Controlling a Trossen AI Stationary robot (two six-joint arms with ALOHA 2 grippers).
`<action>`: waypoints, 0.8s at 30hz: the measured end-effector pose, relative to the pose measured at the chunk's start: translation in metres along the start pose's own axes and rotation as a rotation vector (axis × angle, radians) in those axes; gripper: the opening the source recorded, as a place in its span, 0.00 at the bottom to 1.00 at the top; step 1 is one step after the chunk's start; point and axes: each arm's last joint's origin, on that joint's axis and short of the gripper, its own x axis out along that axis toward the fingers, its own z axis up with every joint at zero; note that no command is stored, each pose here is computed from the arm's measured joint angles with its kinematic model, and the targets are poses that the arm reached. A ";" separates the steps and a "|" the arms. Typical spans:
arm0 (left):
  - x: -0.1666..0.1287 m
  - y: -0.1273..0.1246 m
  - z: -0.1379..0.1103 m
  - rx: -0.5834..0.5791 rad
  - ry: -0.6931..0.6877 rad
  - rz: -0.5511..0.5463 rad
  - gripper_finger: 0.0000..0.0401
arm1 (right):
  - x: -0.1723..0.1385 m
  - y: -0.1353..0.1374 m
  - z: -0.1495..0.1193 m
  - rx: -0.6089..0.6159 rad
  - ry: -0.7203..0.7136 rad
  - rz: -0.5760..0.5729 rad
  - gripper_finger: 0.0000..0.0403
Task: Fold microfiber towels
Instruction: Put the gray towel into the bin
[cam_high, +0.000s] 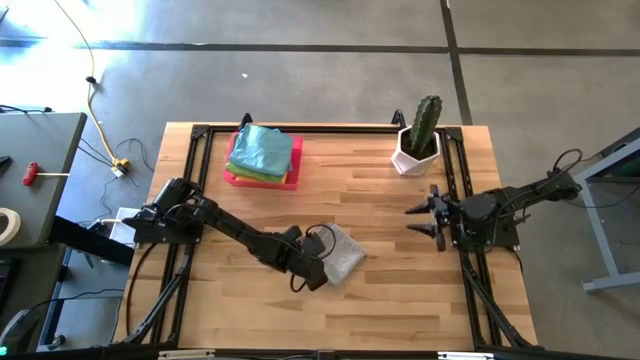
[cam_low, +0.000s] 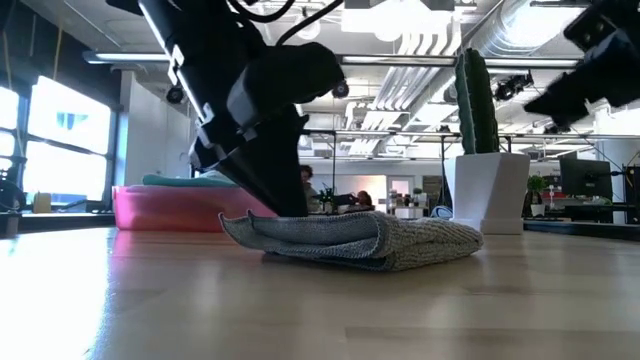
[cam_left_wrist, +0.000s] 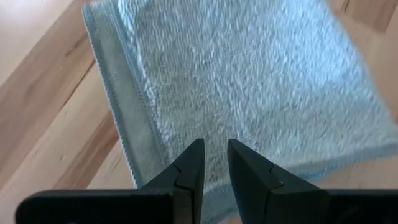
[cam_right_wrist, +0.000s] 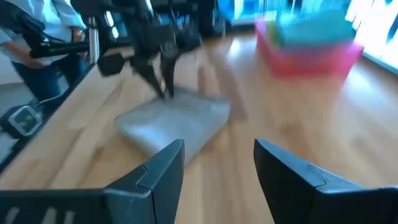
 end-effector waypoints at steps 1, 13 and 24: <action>0.000 0.000 0.001 -0.006 -0.004 -0.008 0.16 | 0.000 0.000 0.003 -0.040 -0.027 -0.006 0.46; 0.001 -0.002 0.005 -0.014 -0.030 -0.034 0.16 | -0.013 -0.002 0.015 -0.197 -0.210 -0.040 0.46; 0.001 -0.002 0.006 0.005 -0.039 -0.039 0.16 | -0.016 -0.001 0.012 -0.070 -0.271 0.075 0.46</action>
